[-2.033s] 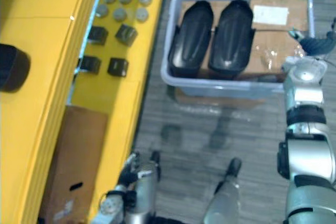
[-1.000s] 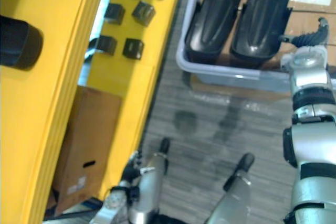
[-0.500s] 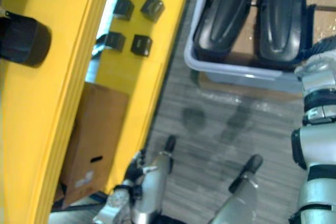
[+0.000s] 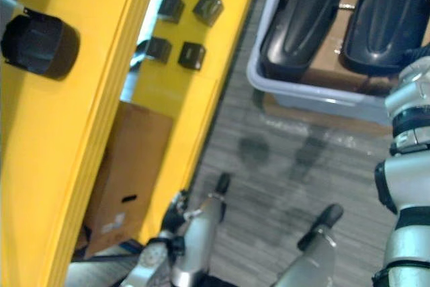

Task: Walk over and take plastic housings, then place them on the shelf

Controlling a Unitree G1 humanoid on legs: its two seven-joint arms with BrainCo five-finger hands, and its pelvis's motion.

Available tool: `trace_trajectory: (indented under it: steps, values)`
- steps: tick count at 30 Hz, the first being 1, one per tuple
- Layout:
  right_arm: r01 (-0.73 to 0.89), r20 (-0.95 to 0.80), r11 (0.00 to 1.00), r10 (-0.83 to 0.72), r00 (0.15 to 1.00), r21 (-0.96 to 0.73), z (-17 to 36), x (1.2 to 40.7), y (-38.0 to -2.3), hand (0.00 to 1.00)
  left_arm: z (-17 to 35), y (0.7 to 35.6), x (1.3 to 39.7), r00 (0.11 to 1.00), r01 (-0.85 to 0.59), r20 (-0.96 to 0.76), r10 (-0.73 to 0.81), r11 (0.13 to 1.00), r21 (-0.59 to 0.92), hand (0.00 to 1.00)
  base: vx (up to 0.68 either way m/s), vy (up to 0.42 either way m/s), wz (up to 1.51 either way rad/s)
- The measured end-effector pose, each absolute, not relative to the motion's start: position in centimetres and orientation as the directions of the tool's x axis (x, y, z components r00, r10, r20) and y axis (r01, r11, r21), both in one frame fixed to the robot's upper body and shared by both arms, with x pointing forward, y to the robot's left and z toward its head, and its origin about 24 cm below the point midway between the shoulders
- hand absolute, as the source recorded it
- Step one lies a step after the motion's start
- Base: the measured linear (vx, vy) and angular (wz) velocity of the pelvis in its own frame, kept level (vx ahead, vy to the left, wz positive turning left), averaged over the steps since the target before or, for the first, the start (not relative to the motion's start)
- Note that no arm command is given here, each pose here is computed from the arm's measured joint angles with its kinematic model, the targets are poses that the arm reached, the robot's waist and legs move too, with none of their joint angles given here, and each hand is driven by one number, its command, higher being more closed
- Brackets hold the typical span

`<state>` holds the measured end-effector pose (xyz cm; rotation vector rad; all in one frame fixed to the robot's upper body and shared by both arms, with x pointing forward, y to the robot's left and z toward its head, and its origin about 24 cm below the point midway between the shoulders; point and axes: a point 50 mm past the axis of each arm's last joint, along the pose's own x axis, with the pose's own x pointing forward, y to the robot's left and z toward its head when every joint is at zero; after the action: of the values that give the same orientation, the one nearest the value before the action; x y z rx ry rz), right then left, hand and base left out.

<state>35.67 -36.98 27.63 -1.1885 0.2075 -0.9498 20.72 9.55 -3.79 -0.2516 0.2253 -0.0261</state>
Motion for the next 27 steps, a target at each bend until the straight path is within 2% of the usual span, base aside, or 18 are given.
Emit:
trace_trajectory:
  steps: [3,8,13,18,23,27]
  values:
    - [0.562,0.385,0.028,-0.701,0.601,-0.827,28.4,35.7,-36.7,1.00,-1.2,9.8,21.7,0.993,-0.051,-0.119,0.016,0.953,-0.297,0.00,0.00,-0.029,0.09]
    - [0.635,0.450,0.011,-0.695,0.561,-0.773,29.7,35.6,-36.4,1.00,2.2,12.7,22.8,0.975,-0.205,0.002,0.220,0.910,-0.360,0.00,-0.02,-0.028,0.01]
    - [0.724,0.559,-0.028,-0.656,0.507,-0.689,31.8,35.6,-35.2,1.00,4.7,14.0,22.9,0.948,-0.234,0.112,0.296,0.893,-0.385,0.00,-0.03,-0.042,-0.02]
    - [0.784,0.653,-0.057,-0.594,0.471,-0.618,33.1,35.7,-34.0,1.00,6.7,15.4,23.1,0.917,-0.236,0.225,0.330,0.902,-0.363,0.00,-0.03,-0.053,-0.05]
    - [0.870,0.793,-0.057,-0.445,0.417,-0.490,35.0,35.9,-31.2,1.00,11.8,17.0,23.9,0.823,-0.194,0.448,0.350,0.914,-0.357,0.00,0.01,-0.043,-0.09]
    - [0.917,0.855,0.043,-0.346,0.385,-0.396,35.5,36.4,-27.4,1.00,14.0,16.8,24.9,0.799,-0.119,0.533,0.278,0.942,-0.314,0.00,0.02,-0.055,-0.21]
